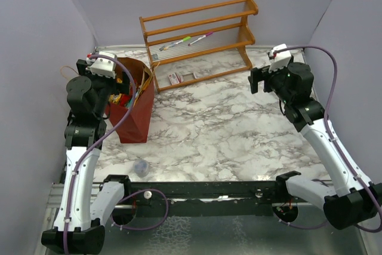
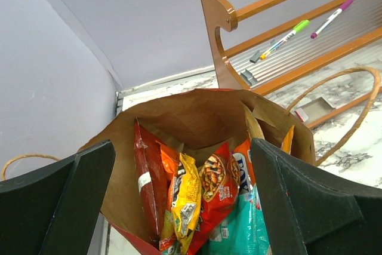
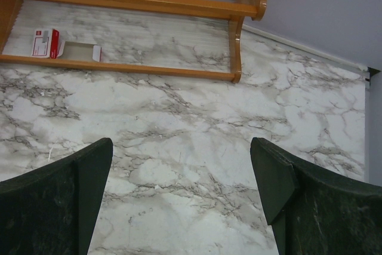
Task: Place the snacks into the paper bag
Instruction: Reset both arms
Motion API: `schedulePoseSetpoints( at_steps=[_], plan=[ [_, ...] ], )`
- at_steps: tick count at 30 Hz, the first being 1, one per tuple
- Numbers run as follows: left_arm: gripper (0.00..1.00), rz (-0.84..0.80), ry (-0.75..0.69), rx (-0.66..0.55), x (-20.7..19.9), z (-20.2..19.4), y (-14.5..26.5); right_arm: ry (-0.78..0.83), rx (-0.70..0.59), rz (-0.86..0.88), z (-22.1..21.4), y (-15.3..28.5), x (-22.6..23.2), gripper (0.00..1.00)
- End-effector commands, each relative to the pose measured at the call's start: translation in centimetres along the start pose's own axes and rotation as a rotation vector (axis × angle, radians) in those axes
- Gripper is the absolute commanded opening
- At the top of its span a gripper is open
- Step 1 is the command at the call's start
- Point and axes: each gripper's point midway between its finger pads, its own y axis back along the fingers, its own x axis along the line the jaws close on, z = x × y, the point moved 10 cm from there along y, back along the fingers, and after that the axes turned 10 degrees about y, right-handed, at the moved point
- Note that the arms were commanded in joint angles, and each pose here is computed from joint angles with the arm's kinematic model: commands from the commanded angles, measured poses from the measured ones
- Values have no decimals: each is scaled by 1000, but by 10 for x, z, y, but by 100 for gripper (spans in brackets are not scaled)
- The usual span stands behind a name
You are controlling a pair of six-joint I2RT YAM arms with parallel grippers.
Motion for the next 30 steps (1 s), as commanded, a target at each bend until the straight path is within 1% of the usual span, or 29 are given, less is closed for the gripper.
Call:
schedulePoseSetpoints(
  at_steps=[1, 14, 23, 30],
  plan=[
    [99, -36, 13, -23, -3, 3, 7, 16, -56, -47, 3, 17, -5, 99],
    [99, -17, 23, -35, -2, -1, 15, 59, -134, -32, -3, 39, -2, 99],
    [99, 40, 82, -28, 1, -2, 20, 63, -134, -62, -12, 41, -1, 99],
    [99, 2, 71, -7, -1, 0, 24, 67, -137, -82, -16, 42, -2, 99]
  ],
)
